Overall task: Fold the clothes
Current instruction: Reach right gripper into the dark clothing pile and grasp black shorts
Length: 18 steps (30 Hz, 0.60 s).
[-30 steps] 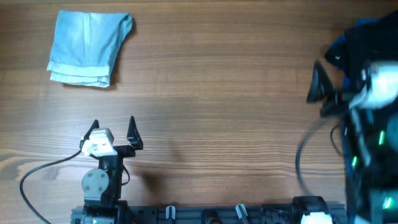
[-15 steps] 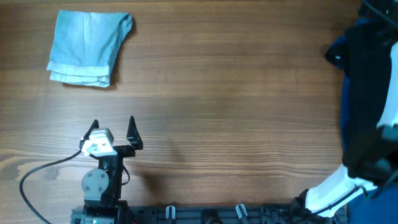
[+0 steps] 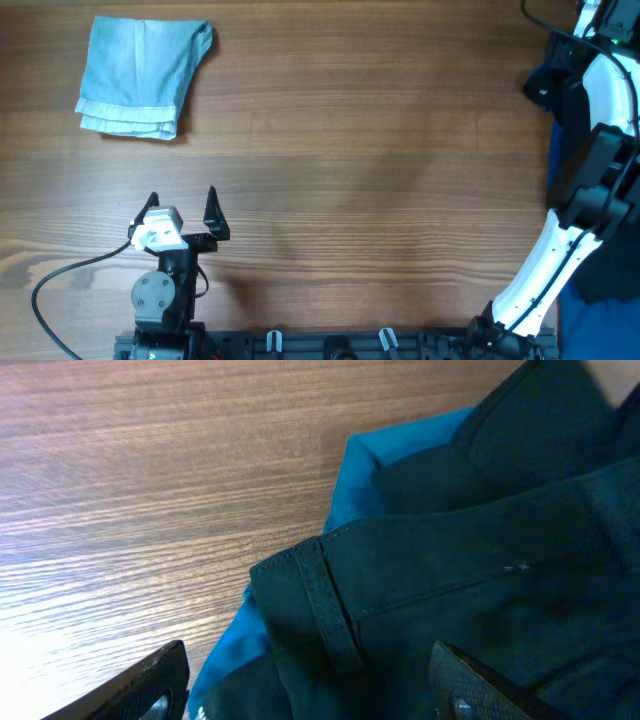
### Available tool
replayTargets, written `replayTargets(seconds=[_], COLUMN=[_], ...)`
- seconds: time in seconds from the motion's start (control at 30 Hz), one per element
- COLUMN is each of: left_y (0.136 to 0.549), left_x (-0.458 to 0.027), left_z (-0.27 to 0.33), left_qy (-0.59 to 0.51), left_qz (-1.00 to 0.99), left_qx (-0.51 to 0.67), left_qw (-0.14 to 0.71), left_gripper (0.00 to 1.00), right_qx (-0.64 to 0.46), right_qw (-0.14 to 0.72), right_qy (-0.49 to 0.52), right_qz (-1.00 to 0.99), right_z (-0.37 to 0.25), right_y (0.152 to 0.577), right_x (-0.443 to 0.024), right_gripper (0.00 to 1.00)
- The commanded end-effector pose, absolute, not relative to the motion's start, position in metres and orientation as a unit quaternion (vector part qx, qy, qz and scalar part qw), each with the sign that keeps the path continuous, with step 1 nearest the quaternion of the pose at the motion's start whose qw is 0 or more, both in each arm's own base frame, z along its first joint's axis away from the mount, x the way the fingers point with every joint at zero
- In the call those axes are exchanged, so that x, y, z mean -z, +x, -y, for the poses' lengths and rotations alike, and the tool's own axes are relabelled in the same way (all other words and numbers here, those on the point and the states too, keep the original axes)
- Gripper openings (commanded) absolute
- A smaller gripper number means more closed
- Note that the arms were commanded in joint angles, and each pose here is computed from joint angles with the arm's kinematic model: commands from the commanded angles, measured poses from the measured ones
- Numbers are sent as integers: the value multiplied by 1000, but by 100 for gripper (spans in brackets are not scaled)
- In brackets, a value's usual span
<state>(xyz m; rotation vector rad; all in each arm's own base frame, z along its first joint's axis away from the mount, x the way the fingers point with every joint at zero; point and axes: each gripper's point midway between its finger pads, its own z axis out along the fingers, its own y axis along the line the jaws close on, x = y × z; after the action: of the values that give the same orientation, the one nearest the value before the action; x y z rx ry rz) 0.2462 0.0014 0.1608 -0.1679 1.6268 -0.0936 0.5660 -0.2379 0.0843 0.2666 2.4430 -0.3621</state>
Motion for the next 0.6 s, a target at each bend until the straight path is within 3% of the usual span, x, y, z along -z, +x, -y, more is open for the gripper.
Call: replayTargets(seconds=[0.0, 0.07, 0.1, 0.17, 0.23, 0.27, 0.43, 0.57], left_y=[246, 246, 246, 246, 246, 246, 246, 246], left_x=[-160, -160, -160, -160, -160, -160, -160, -160], left_z=[-2, -2, -2, -2, -2, -2, -2, -2], left_qy=[-81, -81, -81, -81, -81, -81, -81, -81], left_qz=[-724, -724, -724, -724, -724, -724, -724, -724], left_qx=[42, 42, 42, 42, 42, 42, 42, 42], left_qw=[684, 684, 684, 684, 684, 684, 684, 684], left_gripper=[100, 100, 100, 100, 100, 100, 100, 100], right_qx=[151, 148, 149, 149, 147, 146, 144, 131], right_qw=[314, 314, 312, 307, 298, 296, 290, 277], right_qy=[106, 115, 118, 123, 135, 145, 149, 146], right_qz=[-931, -931, -931, -932, -933, -933, -934, -941], right_z=[249, 251, 253, 259, 266, 269, 273, 266], right_y=[566, 566, 564, 559, 551, 548, 544, 538], right_x=[-72, -68, -67, -64, -57, -55, -52, -37], right_gripper=[79, 78, 66, 53, 71, 73, 68, 70])
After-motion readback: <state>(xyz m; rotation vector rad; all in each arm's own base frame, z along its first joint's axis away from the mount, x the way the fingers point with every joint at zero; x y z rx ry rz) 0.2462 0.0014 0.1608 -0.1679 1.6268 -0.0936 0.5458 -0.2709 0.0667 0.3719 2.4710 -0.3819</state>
